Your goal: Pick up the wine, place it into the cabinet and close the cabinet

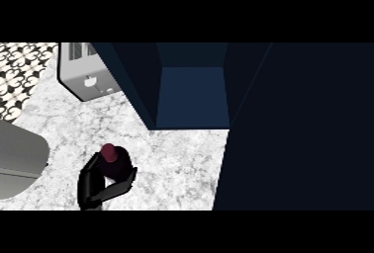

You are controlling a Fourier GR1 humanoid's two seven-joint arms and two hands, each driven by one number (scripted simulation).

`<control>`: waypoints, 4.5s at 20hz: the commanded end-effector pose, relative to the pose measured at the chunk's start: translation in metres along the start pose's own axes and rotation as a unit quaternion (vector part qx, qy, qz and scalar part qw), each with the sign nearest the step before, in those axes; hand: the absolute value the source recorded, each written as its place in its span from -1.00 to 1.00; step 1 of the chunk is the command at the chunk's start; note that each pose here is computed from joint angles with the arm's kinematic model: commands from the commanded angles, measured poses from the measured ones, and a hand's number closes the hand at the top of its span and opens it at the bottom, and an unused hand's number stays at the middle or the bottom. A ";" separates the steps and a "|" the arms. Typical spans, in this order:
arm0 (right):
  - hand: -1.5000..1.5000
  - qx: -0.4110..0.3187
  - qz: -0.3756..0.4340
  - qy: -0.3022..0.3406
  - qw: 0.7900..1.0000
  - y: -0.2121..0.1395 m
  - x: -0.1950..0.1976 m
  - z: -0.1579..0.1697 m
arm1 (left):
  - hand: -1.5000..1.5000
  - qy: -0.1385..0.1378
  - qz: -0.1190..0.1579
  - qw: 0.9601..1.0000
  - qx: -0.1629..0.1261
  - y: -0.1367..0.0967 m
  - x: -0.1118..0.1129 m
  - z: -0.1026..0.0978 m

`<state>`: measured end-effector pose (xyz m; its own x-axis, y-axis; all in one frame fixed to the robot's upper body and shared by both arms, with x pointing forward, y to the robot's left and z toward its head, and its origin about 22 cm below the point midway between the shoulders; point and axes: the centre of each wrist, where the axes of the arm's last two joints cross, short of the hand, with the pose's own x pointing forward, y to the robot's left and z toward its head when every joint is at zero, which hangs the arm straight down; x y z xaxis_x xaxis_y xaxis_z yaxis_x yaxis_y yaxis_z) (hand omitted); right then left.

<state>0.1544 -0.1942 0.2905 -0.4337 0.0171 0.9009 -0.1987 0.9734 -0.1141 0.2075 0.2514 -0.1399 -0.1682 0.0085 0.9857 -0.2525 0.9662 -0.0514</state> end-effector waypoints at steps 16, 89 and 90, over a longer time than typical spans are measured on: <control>-1.00 0.021 -0.020 0.014 0.999 0.000 0.010 0.020 | 1.00 -0.133 0.044 0.975 -0.172 -0.060 0.064 -0.052; -1.00 0.030 -0.024 -0.002 0.999 -0.015 -0.001 0.005 | 1.00 -0.081 -0.063 0.990 -0.098 -0.202 0.092 -0.146; -1.00 0.032 -0.019 0.004 0.999 -0.023 -0.009 0.017 | 1.00 -0.084 -0.059 0.989 -0.103 -0.208 0.103 -0.154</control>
<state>0.1736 -0.2084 0.2840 -0.4060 0.0183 0.9137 -0.2137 0.9702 -0.1144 0.3827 0.0900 -0.0075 -0.3116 -0.1501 0.9383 -0.0664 0.9885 0.1361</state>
